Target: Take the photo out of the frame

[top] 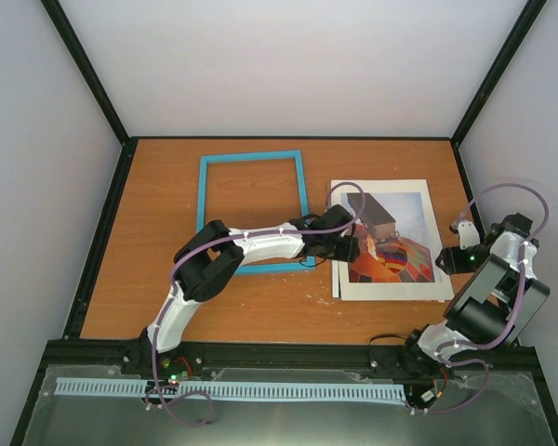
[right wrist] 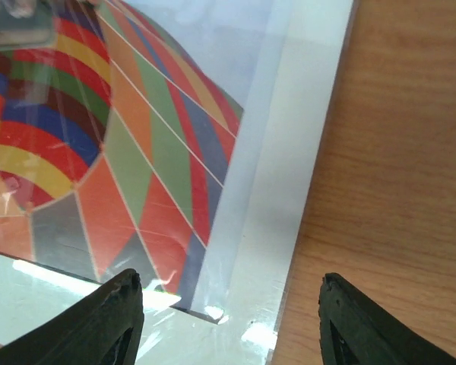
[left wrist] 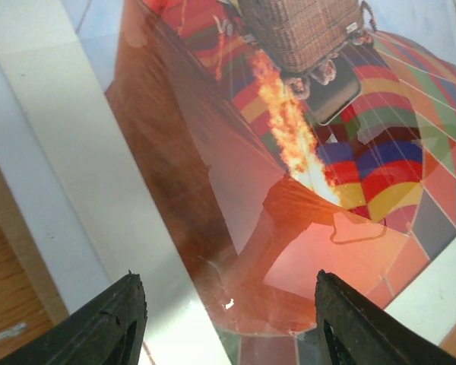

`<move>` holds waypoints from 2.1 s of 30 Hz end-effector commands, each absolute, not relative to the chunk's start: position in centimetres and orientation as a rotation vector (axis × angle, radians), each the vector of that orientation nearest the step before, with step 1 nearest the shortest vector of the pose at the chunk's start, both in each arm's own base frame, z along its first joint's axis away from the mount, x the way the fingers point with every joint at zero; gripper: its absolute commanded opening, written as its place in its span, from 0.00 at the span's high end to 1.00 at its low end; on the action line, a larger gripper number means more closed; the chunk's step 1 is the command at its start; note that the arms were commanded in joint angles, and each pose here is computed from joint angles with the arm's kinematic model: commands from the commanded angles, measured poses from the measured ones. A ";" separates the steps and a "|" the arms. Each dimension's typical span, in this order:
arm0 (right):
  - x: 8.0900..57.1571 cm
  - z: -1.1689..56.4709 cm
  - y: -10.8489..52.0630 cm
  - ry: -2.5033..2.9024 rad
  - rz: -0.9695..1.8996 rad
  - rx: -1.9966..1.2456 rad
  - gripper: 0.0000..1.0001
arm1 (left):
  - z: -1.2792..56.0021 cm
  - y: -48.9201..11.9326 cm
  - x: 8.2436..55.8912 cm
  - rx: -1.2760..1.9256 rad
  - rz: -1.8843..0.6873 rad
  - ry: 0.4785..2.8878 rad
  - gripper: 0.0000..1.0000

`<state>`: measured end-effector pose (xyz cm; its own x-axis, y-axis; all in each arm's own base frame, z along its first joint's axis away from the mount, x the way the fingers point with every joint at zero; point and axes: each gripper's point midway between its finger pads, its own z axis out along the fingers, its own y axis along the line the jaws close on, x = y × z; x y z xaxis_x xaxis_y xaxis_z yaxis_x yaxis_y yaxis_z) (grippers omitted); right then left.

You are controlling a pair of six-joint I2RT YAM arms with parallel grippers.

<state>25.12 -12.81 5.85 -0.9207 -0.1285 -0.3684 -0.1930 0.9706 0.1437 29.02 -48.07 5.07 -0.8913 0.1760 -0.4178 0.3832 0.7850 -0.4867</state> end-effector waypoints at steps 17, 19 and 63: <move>26.2 5.9 -7.5 2.641 0.432 -0.347 0.39 | 4.7 -47.7 25.7 0.538 -0.886 2.678 0.39; 26.1 5.4 -7.4 2.648 0.440 -0.344 0.39 | 4.6 -47.8 25.6 0.542 -0.889 2.679 0.39; 26.1 8.1 -4.5 2.518 0.551 -0.398 0.36 | 4.9 -47.6 22.6 0.747 -0.893 2.682 0.41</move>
